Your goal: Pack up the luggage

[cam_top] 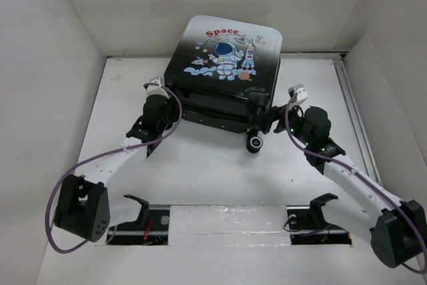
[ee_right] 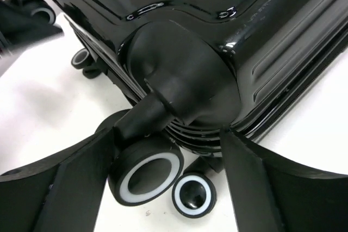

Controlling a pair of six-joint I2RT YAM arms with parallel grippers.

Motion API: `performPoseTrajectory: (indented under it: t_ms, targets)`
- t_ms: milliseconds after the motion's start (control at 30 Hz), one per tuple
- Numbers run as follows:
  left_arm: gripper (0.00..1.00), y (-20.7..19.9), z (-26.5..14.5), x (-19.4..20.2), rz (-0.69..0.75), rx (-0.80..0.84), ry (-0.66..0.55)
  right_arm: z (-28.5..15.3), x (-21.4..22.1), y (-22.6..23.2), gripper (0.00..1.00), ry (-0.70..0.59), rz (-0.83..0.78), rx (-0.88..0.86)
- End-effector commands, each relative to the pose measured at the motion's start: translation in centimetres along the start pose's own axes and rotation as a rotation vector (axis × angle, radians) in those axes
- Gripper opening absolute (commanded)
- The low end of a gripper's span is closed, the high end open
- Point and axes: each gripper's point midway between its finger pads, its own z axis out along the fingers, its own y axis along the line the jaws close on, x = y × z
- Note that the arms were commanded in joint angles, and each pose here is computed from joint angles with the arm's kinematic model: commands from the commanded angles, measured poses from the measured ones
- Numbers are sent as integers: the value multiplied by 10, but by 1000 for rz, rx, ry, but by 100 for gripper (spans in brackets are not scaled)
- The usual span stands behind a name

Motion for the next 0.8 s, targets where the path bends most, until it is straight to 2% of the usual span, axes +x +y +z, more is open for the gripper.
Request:
performPoseTrajectory:
  t_ms: [0,67,233,333,367,400,433,467,500,600,633,700,767]
  targets:
    - [0,3,-5,15,-11,21,36,9,-34,-8,85,-86,-12,-16]
    - [0,5,-6,18,-11,18,40,13,-48,-12,85,-102,-27,-17]
    - [0,-17,-4,25,-51,138,74,12,-69,-32,86,-134,-28,24]
    - [0,-35,-6,34,0,131,74,7,-84,-44,86,-155,-31,51]
    - [0,-55,-16,36,43,155,68,5,-87,-42,86,-151,-49,44]
    - [0,-51,-17,26,50,85,1,2,-82,-42,89,-132,-41,49]
    - [0,-55,-23,20,65,71,-29,-1,-83,-39,96,-129,-51,41]
    - [0,-61,-28,10,63,62,-60,-7,-81,-29,99,-133,-56,21]
    - [27,-59,-35,4,25,41,-82,-9,-76,-20,99,-124,-63,19]
    - [68,-57,-51,-17,-39,27,-145,-21,-68,-10,99,-114,-59,45]
    - [88,-46,-54,-21,-67,-30,-169,-22,-58,-5,99,-80,-52,60]
    - [100,-33,-61,-25,-94,-85,-199,-27,-54,4,99,-75,-30,66]
    - [100,-22,-65,-30,-119,-96,-219,-26,-42,16,99,-64,-7,70]
